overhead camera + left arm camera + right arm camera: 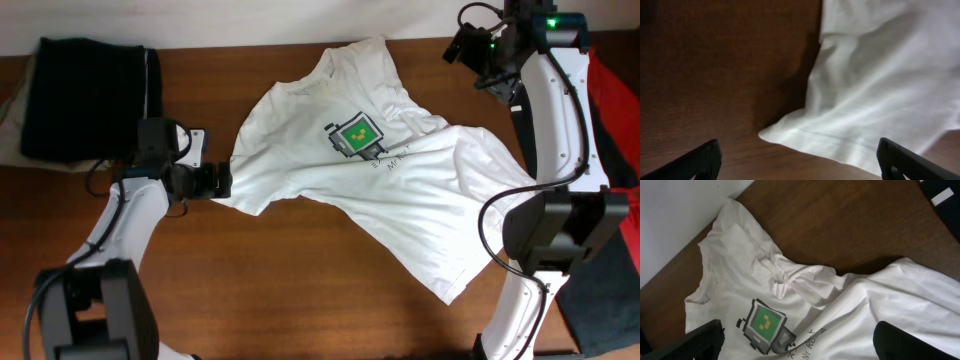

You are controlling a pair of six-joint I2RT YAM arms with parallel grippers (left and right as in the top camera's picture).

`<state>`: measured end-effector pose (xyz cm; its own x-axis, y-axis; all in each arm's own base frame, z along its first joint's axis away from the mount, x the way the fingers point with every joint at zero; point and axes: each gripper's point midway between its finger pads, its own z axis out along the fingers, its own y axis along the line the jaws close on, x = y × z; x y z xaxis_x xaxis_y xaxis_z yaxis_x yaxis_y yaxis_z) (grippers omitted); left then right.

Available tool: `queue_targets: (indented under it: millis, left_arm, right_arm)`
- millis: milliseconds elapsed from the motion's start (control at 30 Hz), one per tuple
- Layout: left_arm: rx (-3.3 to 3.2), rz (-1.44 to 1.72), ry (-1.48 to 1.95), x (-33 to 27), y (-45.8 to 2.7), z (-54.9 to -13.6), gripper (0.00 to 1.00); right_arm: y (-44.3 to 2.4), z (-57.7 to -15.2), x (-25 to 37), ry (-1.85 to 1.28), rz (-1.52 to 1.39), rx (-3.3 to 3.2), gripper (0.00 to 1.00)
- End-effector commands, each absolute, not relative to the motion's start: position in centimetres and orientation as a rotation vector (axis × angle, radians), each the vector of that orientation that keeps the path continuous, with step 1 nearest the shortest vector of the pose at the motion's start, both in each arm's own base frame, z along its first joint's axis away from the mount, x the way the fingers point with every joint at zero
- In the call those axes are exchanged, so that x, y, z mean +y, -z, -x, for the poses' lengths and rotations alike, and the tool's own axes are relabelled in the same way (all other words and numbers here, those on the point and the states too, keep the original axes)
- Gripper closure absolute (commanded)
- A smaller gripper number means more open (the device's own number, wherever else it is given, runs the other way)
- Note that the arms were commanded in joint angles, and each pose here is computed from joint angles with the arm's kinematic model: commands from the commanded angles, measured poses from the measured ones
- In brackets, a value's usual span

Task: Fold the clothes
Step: 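Grasp the shirt's left sleeve with the left gripper and pull it left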

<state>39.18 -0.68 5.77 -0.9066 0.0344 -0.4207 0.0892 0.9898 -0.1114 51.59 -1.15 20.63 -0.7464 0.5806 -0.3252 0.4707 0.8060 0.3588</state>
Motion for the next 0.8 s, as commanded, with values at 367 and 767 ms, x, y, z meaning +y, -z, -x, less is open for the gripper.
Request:
queue_targets:
  millis: [367, 767]
  left_arm:
    - [2.786, -0.208, 0.132, -0.1, -0.4, -39.7, 0.48]
    - [2.637, 0.614, -0.453, 16.0, -3.6, -39.7, 0.99]
  right_arm:
    - [-21.3, -51.6, -1.3, -0.353, -0.776, 2.554, 0.01]
    - [-21.3, -51.6, -1.3, -0.353, -0.776, 2.554, 0.01]
